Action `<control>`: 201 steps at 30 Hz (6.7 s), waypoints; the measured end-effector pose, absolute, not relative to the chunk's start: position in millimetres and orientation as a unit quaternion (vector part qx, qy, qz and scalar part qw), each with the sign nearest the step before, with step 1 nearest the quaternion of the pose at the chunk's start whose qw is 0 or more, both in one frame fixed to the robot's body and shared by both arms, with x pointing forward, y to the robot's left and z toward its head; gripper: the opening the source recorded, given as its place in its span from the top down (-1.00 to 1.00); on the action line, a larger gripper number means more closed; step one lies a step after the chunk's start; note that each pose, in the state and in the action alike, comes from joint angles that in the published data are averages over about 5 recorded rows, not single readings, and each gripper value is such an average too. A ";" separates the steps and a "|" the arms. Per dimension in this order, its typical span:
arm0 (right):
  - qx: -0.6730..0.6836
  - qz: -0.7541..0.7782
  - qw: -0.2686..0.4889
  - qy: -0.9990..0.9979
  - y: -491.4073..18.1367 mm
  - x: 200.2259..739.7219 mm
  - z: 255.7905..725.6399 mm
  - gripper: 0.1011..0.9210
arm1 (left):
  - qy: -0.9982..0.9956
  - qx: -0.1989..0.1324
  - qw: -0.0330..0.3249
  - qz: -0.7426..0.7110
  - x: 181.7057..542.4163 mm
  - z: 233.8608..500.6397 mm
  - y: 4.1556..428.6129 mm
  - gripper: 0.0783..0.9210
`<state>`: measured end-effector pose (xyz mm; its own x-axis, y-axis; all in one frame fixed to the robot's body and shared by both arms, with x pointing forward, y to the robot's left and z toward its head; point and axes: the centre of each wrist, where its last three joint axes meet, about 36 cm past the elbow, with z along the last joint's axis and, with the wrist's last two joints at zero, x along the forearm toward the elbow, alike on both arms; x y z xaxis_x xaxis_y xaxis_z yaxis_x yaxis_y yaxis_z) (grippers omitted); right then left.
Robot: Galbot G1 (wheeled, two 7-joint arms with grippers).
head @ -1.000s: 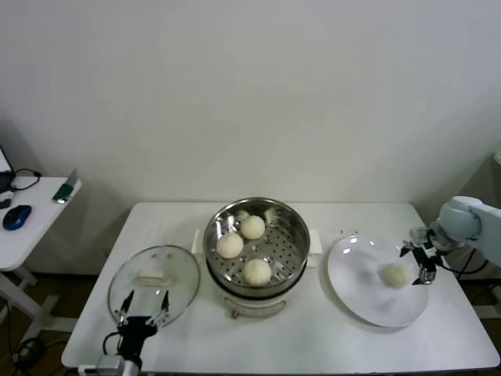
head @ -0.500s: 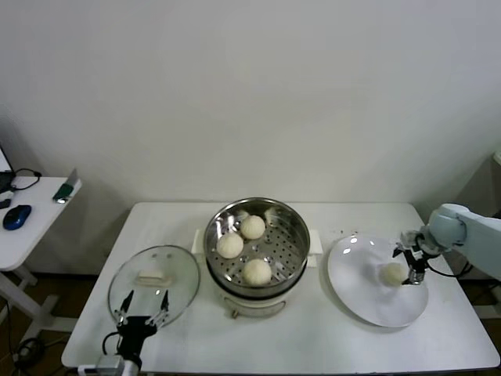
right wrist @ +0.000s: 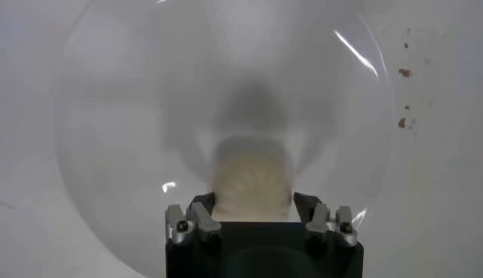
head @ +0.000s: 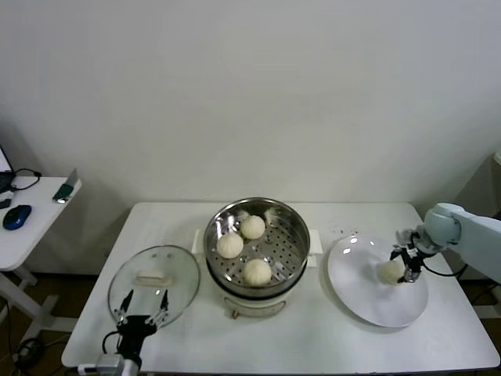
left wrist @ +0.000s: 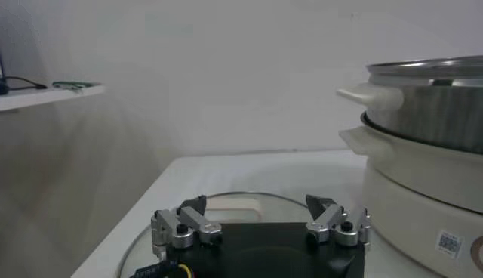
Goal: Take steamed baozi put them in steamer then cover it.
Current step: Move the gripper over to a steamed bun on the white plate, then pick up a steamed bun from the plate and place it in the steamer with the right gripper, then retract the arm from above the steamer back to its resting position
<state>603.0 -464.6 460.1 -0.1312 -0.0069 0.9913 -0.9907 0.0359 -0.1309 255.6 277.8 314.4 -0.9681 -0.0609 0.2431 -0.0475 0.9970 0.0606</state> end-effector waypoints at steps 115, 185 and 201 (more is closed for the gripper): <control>0.498 0.384 0.182 -0.756 -197.5 624.6 674.1 -0.76 | -0.994 0.033 0.099 -0.014 272.8 331.9 283.7 -0.77; 0.008 0.022 -0.018 -1.000 -340.5 248.3 278.9 -0.76 | -0.755 0.016 0.022 -0.655 271.4 279.2 343.2 -0.77; 0.000 0.017 -0.018 -1.000 -334.3 237.5 268.2 -0.76 | -0.709 -0.007 0.036 -0.704 297.5 247.6 330.9 -0.77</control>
<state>237.5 -334.3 268.2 -0.9993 -0.0009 -0.0364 0.0003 0.9994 -0.0335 297.5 330.9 247.6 -0.9973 -0.0415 0.0613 0.0611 0.0074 0.9981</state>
